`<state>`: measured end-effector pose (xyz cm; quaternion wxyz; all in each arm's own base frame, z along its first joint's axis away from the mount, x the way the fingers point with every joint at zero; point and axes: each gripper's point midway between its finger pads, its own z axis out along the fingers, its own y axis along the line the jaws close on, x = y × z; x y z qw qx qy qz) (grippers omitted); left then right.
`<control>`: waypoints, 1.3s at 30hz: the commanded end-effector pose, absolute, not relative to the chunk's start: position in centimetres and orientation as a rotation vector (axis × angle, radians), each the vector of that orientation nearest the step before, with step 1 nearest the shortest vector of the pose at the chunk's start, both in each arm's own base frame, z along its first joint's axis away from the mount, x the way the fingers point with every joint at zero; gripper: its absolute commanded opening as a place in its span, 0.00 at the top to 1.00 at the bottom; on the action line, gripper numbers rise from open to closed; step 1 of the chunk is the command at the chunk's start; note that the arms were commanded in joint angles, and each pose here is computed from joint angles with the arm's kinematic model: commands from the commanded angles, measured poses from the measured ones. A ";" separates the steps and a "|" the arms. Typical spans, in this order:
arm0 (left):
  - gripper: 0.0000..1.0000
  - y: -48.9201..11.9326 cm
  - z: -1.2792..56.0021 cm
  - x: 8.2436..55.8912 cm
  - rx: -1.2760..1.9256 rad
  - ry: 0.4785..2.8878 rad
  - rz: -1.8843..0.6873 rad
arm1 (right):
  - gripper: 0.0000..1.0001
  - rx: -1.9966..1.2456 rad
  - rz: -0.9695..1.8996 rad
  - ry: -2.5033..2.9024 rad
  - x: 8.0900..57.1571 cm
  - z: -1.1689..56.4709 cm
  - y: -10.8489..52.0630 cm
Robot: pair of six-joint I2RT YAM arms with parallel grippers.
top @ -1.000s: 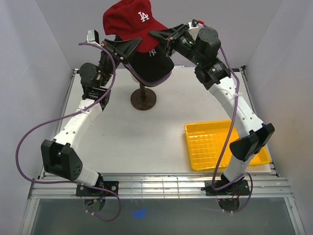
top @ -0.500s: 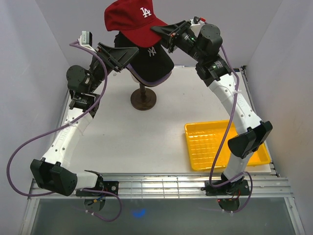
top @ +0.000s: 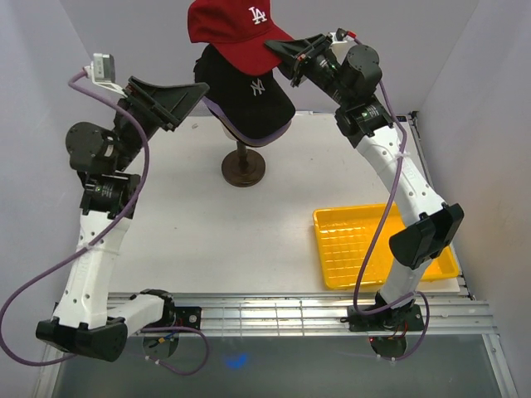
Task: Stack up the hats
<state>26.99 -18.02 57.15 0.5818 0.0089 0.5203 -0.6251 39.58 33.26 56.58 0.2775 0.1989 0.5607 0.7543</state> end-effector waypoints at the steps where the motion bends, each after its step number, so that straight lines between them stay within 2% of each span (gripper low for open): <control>1: 0.49 -16.1 60.2 25.2 -0.045 1.231 -1.324 | 0.92 0.430 2.090 1.387 36.8 59.8 31.9; 11: 0.48 -14.5 61.9 26.1 -0.153 1.250 -1.228 | 0.92 0.388 2.139 1.396 36.0 58.8 32.2; 39: 0.48 -15.8 57.9 33.3 -0.189 1.393 -1.205 | 0.92 0.434 2.196 1.497 35.2 51.8 31.2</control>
